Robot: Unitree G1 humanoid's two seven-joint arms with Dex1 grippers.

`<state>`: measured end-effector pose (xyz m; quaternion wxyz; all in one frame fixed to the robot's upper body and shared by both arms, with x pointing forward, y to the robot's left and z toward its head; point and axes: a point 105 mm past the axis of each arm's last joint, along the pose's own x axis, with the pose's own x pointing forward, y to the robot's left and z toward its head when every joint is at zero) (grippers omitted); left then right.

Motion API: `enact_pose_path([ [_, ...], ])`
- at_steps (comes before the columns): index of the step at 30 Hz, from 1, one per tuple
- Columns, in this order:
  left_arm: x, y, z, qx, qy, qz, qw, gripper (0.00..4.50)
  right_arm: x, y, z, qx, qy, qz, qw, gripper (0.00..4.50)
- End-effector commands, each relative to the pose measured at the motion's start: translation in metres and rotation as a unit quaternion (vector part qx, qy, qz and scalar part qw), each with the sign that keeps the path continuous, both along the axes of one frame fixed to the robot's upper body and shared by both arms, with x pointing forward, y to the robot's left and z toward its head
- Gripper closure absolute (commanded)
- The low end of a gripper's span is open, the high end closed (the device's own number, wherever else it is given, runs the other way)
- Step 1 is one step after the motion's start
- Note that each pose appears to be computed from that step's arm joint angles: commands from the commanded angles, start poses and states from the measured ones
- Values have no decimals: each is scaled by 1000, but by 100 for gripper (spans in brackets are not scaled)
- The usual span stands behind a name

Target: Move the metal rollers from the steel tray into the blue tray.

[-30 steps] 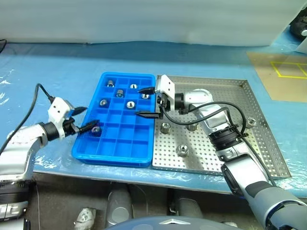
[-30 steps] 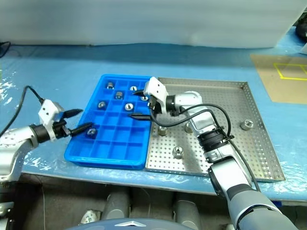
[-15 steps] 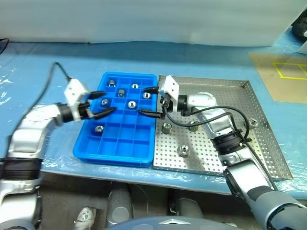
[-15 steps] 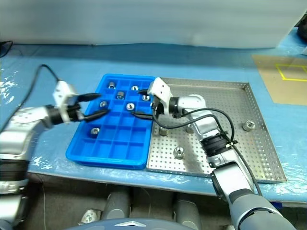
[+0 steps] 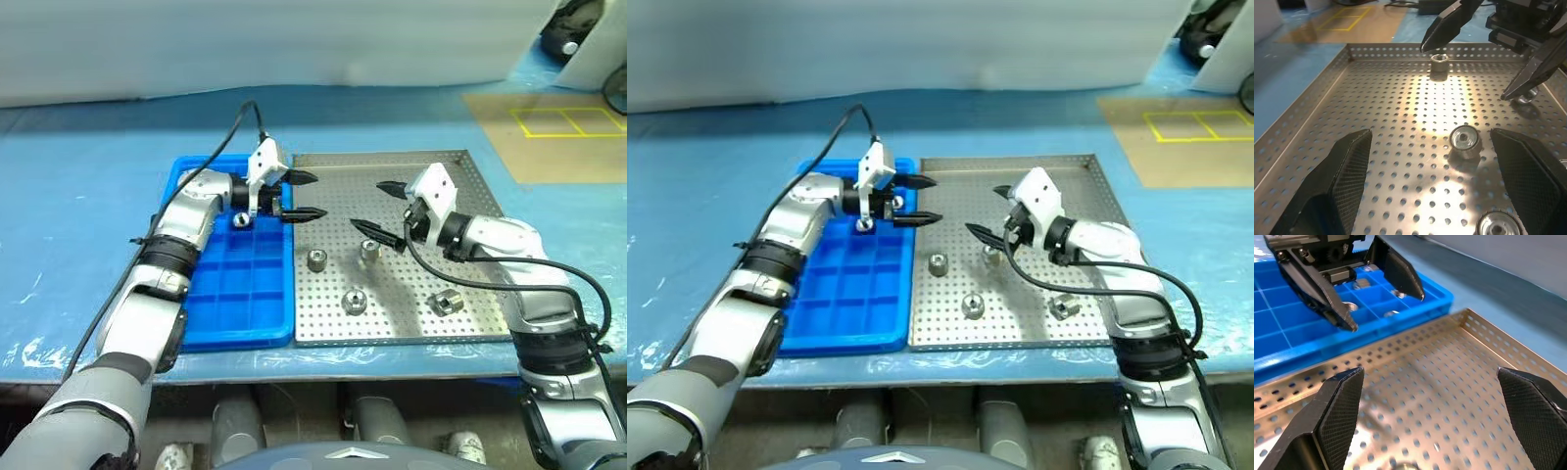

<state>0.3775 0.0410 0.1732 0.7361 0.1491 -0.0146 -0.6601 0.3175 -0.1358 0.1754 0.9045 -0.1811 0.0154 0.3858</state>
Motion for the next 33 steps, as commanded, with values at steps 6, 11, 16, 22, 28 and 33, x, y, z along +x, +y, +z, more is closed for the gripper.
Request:
enact_pose_path([
  [6, -7, -37, -17, 39, -9, -66, 997, 43, -23, -14, 14, 9, -21, -56, 998, 0],
  [11, -6, -56, -32, 44, 7, -48, 998, 43, -28, -15, 13, 8, -17, -68, 997, 0],
  [16, -4, -64, -42, 54, 18, -30, 998, 43, -28, -17, 13, 3, -17, -77, 997, 0],
  [22, 8, -72, -56, 79, 19, 45, 996, 43, -27, -17, 10, -6, -16, -78, 997, 0],
  [28, 2, -76, -70, 101, 39, 37, 993, 43, -27, -17, 9, -7, -17, -81, 997, 0],
  [33, -8, -77, -80, 109, 71, 6, 992, 43, -28, -17, 8, -7, -17, -83, 996, 0],
])
